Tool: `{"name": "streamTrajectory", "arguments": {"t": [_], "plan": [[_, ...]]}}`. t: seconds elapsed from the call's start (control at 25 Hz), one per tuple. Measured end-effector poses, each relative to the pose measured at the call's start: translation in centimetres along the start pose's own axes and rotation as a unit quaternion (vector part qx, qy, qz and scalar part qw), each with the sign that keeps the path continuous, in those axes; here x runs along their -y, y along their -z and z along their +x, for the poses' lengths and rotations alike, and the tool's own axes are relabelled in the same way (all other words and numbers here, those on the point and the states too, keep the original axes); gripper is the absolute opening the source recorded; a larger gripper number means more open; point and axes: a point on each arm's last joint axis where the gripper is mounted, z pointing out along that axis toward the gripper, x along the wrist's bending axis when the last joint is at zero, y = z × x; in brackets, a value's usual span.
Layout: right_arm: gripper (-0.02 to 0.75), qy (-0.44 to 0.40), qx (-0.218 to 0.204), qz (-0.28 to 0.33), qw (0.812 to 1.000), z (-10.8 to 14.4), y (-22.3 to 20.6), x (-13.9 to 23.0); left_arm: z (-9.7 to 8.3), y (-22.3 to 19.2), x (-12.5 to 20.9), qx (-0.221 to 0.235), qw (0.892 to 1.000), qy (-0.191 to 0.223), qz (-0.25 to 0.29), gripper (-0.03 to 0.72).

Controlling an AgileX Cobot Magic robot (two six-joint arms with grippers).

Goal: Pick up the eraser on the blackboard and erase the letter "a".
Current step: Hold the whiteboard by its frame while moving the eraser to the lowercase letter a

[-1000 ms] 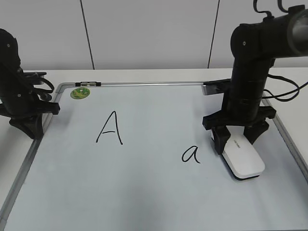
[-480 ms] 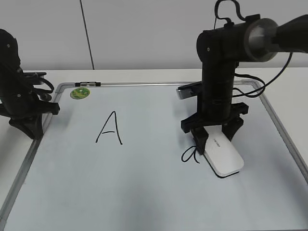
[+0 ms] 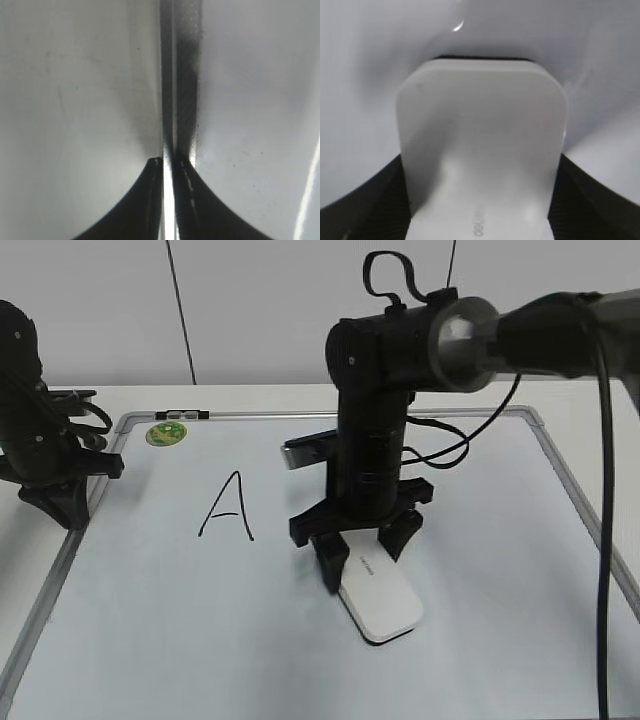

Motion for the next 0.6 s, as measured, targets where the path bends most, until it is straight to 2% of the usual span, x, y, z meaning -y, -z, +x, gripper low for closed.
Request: {"name": "streamTrajectory", "arguments": {"t": [0.12, 0.28, 0.36, 0.6], "plan": [[0.534, 0.012, -0.017, -0.009, 1.000, 1.6, 0.1, -0.4, 0.0, 0.0, 0.0, 0.000, 1.000, 0.000, 0.000, 0.051], [0.534, 0.013, -0.015, -0.028, 0.999, 2.0, 0.7, -1.0, 0.0, 0.0, 0.0, 0.000, 1.000, 0.000, 0.000, 0.053], [0.534, 0.008, 0.020, -0.055, 0.998, 1.4, 1.7, -1.3, 0.0, 0.0, 0.0, 0.000, 1.000, 0.000, 0.000, 0.053], [0.534, -0.026, 0.073, -0.116, 0.990, -0.7, 6.4, -0.5, 0.0, 0.0, 0.0, 0.000, 1.000, 0.000, 0.000, 0.054]]}}
